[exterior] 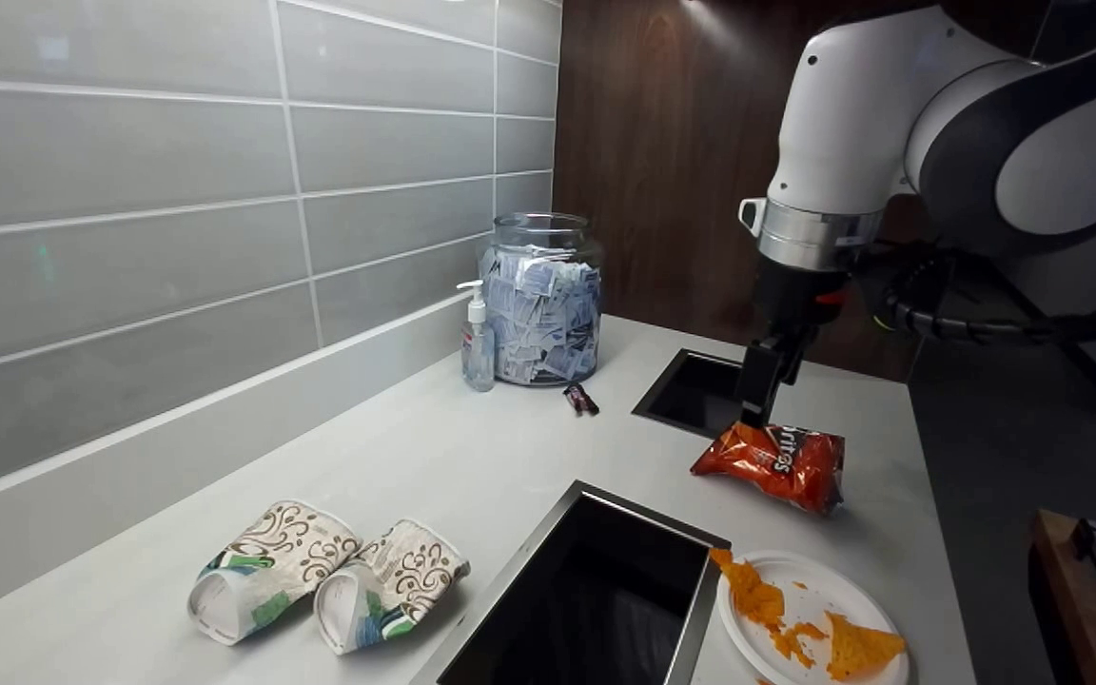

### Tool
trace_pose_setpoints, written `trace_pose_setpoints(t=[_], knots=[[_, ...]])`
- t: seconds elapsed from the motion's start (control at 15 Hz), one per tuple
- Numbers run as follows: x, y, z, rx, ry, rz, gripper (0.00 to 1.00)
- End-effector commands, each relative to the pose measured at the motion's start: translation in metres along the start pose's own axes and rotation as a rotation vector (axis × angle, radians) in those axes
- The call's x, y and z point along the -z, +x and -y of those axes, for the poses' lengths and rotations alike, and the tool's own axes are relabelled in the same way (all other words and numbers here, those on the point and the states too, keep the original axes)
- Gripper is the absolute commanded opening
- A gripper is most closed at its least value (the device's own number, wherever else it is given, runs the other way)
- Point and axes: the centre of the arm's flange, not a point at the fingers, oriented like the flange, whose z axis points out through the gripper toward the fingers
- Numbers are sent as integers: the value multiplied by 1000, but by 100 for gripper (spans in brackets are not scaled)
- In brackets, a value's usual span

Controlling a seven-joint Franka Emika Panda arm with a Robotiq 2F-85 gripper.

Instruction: Pour the contents of the orange packet onto the white plate

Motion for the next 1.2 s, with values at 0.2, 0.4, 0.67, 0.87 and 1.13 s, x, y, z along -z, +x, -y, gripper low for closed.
trace_pose_setpoints(t=[0.2,0.4,0.67,0.87,1.13], knots=[[25,-12,20,42,117,-14,100],[31,-14,30,57,163,-6,100],[34,-15,40,80,188,14,100],[34,-15,45,84,175,30,100],[28,-12,45,82,167,10,100]])
